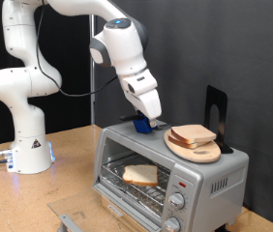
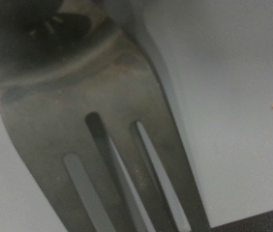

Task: Make a piece of toast with the oven

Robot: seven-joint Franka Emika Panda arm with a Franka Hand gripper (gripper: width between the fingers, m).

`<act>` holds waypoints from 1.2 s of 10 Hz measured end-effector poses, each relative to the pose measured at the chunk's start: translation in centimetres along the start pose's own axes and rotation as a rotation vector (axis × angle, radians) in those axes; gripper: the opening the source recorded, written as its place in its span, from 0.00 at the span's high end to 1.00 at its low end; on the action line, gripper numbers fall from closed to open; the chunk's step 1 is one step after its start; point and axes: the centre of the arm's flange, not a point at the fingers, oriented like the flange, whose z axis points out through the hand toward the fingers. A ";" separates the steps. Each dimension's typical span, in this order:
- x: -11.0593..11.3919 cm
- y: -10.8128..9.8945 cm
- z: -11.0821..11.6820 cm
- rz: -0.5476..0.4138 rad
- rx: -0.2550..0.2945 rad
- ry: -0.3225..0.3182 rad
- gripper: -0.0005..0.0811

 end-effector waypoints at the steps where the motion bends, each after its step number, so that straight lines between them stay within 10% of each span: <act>1: -0.1 -0.5 0.4 -0.004 -0.010 0.015 0.00; 5: -0.3 -2.3 0.7 -0.094 -0.006 0.241 0.00; 9: -0.8 -2.5 0.7 -0.101 -0.014 0.258 0.00; 12: -0.3 -3.1 -2.1 -0.015 0.087 0.339 0.00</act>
